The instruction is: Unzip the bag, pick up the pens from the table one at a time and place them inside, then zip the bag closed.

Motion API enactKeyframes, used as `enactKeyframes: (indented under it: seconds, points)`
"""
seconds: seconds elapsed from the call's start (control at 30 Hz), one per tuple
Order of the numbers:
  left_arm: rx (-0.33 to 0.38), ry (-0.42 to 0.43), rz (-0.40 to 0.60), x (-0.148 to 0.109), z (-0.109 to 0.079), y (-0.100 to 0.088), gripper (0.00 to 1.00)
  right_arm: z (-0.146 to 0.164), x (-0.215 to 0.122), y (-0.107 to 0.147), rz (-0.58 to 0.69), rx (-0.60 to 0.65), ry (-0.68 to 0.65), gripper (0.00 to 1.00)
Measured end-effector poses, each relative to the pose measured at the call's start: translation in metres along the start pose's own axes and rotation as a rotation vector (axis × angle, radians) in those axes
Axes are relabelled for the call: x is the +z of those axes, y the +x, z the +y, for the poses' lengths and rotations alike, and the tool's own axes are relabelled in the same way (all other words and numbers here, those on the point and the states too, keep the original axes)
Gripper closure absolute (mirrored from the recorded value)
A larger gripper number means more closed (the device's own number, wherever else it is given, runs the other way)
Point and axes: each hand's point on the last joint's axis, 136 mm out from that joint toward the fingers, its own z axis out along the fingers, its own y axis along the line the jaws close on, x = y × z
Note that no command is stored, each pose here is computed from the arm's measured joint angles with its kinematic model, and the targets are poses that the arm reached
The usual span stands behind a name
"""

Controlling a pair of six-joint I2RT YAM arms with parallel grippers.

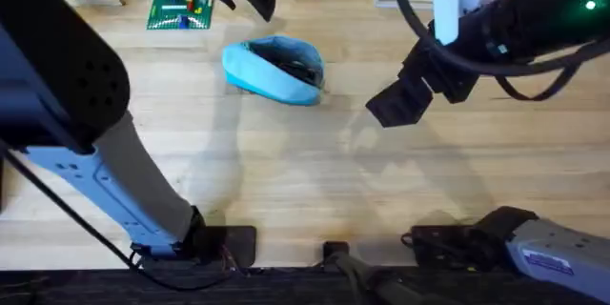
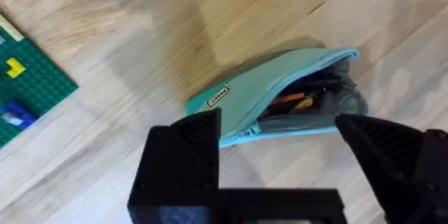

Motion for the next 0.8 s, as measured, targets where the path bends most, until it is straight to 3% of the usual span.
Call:
enactKeyframes:
  seconds: [0.27, 0.5, 0.63, 0.8]
  points:
    - [0.065, -0.100, -0.109, -0.059, -0.022, -0.006, 0.003, 0.000, 0.000, 0.000, 0.001, 0.000, 0.000, 0.004]
    - [0.098, -0.158, -0.179, -0.100, -0.040, 0.001, 0.002, 0.000, 0.000, 0.000, 0.000, 0.000, 0.000, 0.004]
    - [0.068, -0.176, -0.184, -0.109, -0.038, 0.021, 0.002, 0.000, 0.000, 0.000, 0.001, 0.000, 0.000, 0.003]
    - [0.012, -0.213, -0.188, -0.117, -0.029, 0.060, 0.004, 0.000, 0.000, 0.000, 0.001, 0.000, 0.000, 0.003]
